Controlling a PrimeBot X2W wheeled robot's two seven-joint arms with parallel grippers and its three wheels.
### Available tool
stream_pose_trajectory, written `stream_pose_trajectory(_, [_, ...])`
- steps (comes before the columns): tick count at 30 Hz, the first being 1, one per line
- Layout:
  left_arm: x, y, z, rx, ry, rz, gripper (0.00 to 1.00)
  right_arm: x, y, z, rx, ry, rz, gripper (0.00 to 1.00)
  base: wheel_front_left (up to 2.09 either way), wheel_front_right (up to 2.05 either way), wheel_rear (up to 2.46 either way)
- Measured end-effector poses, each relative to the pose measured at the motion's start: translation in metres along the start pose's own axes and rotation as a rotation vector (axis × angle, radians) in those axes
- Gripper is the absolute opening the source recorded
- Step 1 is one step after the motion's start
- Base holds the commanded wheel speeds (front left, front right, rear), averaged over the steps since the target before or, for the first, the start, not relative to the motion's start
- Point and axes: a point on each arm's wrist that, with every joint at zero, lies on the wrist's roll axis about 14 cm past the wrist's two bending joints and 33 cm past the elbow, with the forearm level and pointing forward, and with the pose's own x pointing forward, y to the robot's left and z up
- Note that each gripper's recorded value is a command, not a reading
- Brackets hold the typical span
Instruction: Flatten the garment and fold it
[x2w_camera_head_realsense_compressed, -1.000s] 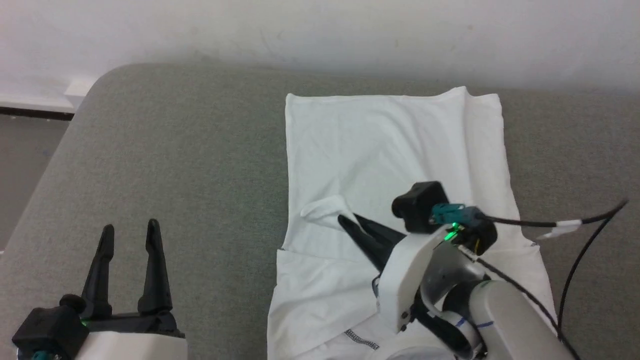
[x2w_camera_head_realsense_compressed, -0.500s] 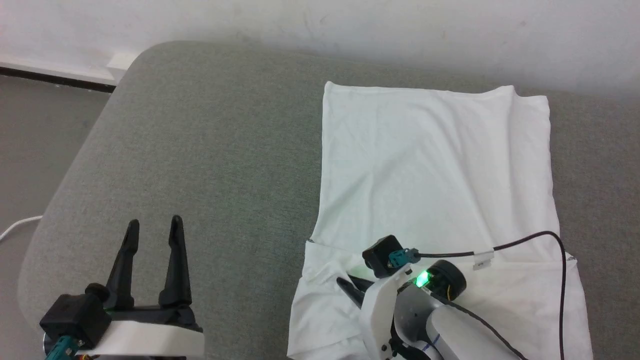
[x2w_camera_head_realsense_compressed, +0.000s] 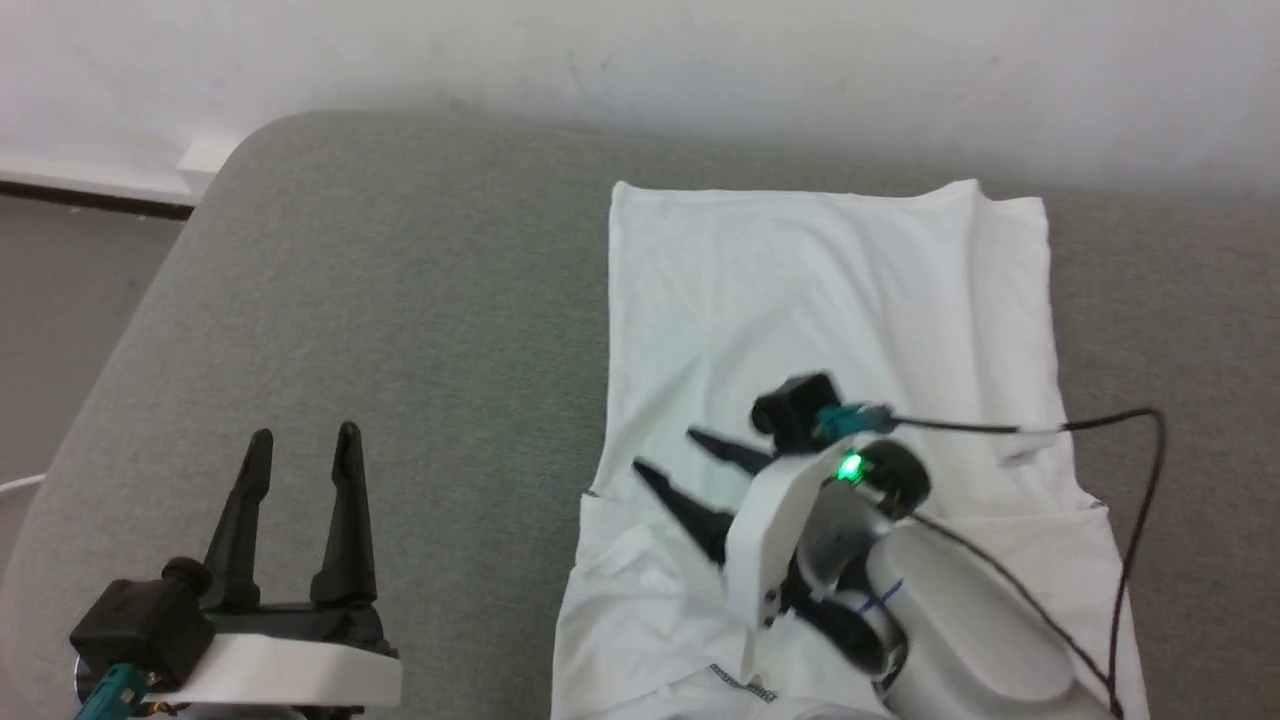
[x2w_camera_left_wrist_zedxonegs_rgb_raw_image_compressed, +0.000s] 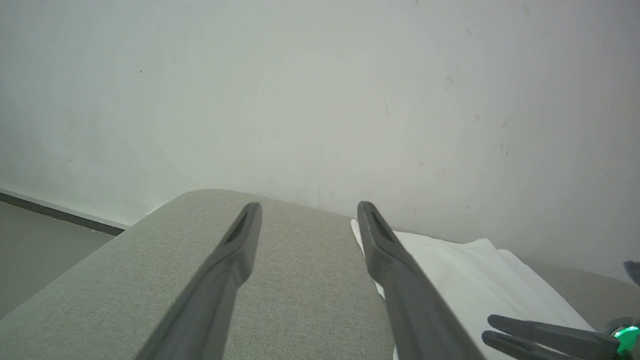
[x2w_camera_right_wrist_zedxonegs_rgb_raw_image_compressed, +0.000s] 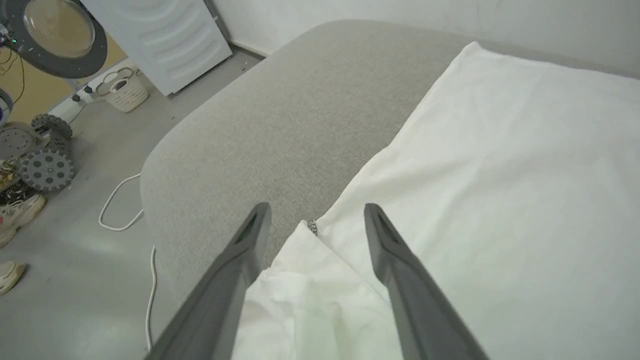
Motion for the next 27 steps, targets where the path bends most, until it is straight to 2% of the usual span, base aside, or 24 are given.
stream_pose_trajectory(3, [0.005,-0.008,0.002,-0.004,-0.009,-0.029,1.0,-0.016,-0.029,0.042,-0.003,-0.151,-0.092,1.0,0.0,0.0,0.0])
stream_pose_trajectory(6, [0.009,-0.016,0.003,-0.007,-0.015,-0.058,1.0,-0.052,-0.068,0.081,-0.049,-0.315,-0.228,1.0,0.0,0.0,0.0])
stream_pose_trajectory(12, [0.013,-0.032,-0.002,-0.02,-0.005,-0.111,1.0,-0.157,-0.135,0.105,-0.16,-0.515,-0.574,1.0,0.0,0.0,0.0])
stream_pose_trajectory(16, [0.013,-0.041,-0.007,-0.03,-0.001,-0.134,1.0,-0.224,-0.151,0.097,-0.225,-0.59,-0.782,1.0,0.0,0.0,0.0])
stream_pose_trajectory(19, [0.008,-0.042,-0.018,-0.029,0.025,-0.141,1.0,-0.256,-0.158,0.075,-0.231,-0.576,-0.879,1.0,0.0,0.0,0.0])
stream_pose_trajectory(23, [0.004,-0.044,-0.03,-0.03,0.061,-0.147,1.0,-0.28,-0.163,0.046,-0.151,-0.575,-0.933,1.0,0.0,0.0,0.0])
stream_pose_trajectory(27, [0.011,-0.05,-0.031,-0.017,0.072,-0.179,1.0,-0.285,-0.16,0.045,-0.146,-0.601,-0.936,1.0,0.0,0.0,0.0])
